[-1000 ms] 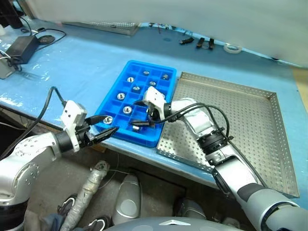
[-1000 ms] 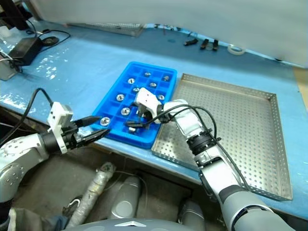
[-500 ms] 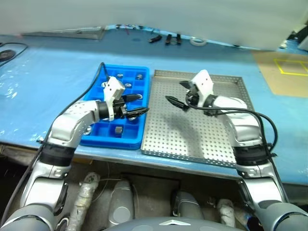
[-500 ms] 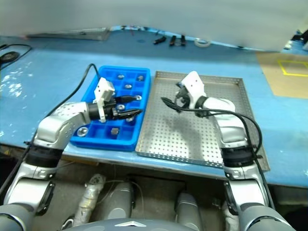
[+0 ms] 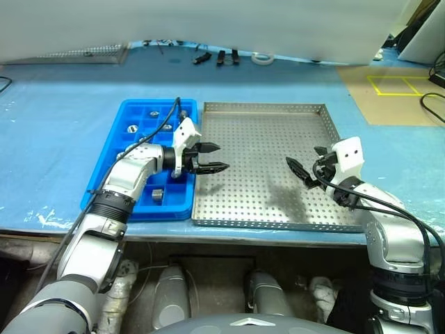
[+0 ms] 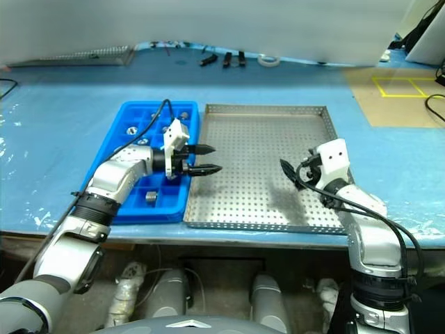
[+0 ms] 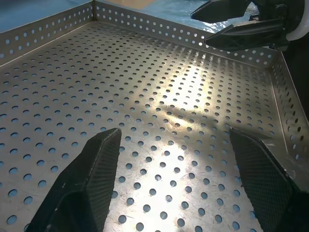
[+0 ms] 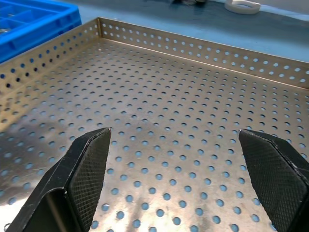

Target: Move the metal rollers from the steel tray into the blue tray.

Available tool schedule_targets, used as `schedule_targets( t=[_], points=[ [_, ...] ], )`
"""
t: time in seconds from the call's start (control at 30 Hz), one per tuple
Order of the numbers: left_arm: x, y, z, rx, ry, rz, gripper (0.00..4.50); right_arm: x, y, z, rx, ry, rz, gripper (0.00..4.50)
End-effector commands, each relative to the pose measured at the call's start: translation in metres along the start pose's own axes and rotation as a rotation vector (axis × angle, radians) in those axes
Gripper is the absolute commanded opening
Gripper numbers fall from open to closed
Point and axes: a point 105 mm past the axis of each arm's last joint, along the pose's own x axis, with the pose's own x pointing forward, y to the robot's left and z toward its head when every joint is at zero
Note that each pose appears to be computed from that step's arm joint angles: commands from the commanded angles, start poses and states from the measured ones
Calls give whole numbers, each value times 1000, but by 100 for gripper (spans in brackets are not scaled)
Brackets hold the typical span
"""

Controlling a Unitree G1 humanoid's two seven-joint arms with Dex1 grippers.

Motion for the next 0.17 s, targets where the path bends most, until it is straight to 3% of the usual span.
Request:
schedule_targets(
  t=[0.03, 0.17],
  points=[
    [-4, 1, 12, 51, -25, -4, 376, -3, 6, 16, -25, -54, 28, 445],
    [-7, 1, 13, 52, -32, 6, 376, 1, 6, 20, -27, -65, 47, 445]
  ],
)
